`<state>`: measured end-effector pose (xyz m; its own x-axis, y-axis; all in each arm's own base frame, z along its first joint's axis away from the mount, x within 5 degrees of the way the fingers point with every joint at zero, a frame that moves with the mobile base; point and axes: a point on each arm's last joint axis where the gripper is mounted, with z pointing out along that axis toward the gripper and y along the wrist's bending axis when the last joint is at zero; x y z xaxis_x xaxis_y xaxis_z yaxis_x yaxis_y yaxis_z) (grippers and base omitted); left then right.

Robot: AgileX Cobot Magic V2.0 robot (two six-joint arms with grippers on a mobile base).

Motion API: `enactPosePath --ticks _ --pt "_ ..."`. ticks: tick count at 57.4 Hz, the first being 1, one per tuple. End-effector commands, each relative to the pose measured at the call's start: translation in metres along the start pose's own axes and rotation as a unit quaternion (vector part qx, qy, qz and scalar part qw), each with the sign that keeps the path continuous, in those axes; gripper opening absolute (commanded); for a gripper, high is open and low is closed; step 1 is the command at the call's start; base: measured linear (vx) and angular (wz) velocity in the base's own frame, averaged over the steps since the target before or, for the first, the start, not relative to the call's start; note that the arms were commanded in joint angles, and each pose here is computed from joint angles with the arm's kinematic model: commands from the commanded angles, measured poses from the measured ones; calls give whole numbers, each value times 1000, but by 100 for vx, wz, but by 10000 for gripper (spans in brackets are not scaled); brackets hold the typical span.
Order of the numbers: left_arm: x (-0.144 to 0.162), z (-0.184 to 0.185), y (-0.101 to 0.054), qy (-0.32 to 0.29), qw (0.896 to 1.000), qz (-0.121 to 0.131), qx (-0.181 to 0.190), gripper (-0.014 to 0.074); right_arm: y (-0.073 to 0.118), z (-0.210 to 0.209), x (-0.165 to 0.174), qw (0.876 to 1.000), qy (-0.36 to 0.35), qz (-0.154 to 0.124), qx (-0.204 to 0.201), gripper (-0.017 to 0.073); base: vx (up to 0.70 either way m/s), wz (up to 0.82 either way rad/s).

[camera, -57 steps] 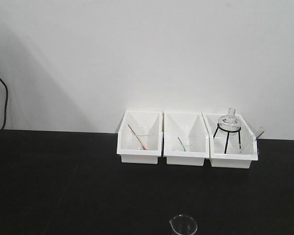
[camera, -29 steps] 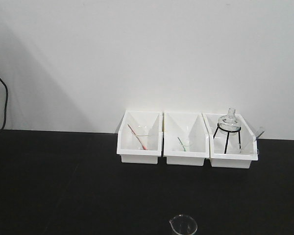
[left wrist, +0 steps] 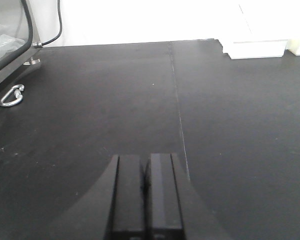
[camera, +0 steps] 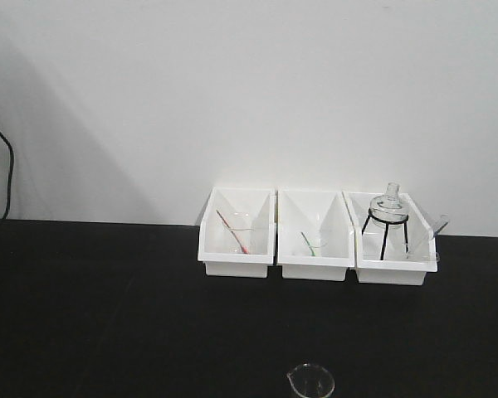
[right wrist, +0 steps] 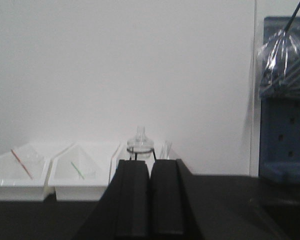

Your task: Pick beaker and place in left cabinet

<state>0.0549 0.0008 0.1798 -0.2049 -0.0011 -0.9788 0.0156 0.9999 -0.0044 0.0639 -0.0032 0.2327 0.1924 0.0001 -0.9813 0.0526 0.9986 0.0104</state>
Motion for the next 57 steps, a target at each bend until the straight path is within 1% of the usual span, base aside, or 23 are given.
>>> enactPosePath --ticks 1,5,8,10,13,14,16,19,21,24,26,32,38,42,46,48,50,52,53,54,56,57 --pt "-11 -3 -2 -54 998 -3 12 4 0 17 -18 1000 8 -7 1 0 0 0" --pt "-11 -3 -2 -54 998 -3 12 4 0 28 -17 999 37 -12 1 3 0 0" --pt "-11 -3 -2 -54 998 -3 12 4 0 38 -12 998 61 -25 -1 10 0 0" --pt "-11 -3 -2 -54 998 -3 12 4 0 42 -10 997 63 -35 -2 15 0 0" --pt "-11 -3 -2 -54 998 -3 12 4 0 48 -6 997 74 -32 -3 30 0 0" --pt "-11 -3 -2 -54 998 -3 12 4 0 50 -5 997 75 -30 -2 35 0 0" --pt "-11 -3 -2 -54 998 -3 12 4 -1 54 -4 997 75 -16 1 50 0 0" --pt "-11 -3 -2 -54 998 -3 12 4 -2 58 -2 997 76 13 9 73 0 0" --pt "-11 -3 -2 -54 998 -3 12 4 -3 61 0 996 76 34 14 98 0 0" --pt "-11 -3 -2 -54 998 -3 12 4 -4 65 2 995 76 59 22 142 0 0" --pt "-11 -3 -2 -54 998 -3 12 4 -4 67 5 994 83 70 26 179 0 0" --pt "-11 -3 -2 -54 998 -3 12 4 -5 73 14 991 108 69 29 312 0 0" --pt "-11 -3 -2 -54 998 -3 12 4 -5 81 19 992 105 64 29 437 0 0" --pt "-11 -3 -2 -54 998 -3 12 4 -5 85 20 993 97 62 29 489 0 0" --pt "-11 -3 -2 -54 998 -3 12 4 -5 90 22 994 84 63 28 519 0 0" --pt "-11 -3 -2 -54 998 -3 12 4 -3 93 25 995 84 57 14 529 0 0" --pt "-11 -3 -2 -54 998 -3 12 4 0 96 27 995 85 41 -5 534 0 0" --pt "-11 -3 -2 -54 998 -3 12 4 6 100 30 995 96 12 -40 535 0 0" --pt "-11 -3 -2 -54 998 -3 12 4 10 102 33 992 104 -9 -67 535 0 0" --pt "-11 -3 -2 -54 998 -3 12 4 14 104 34 990 106 -22 -86 535 0 0" --pt "-11 -3 -2 -54 998 -3 12 4 20 108 37 984 113 -47 -128 535 0 0" --pt "-11 -3 -2 -54 998 -3 12 4 26 111 38 978 114 -66 -161 535 0 0"
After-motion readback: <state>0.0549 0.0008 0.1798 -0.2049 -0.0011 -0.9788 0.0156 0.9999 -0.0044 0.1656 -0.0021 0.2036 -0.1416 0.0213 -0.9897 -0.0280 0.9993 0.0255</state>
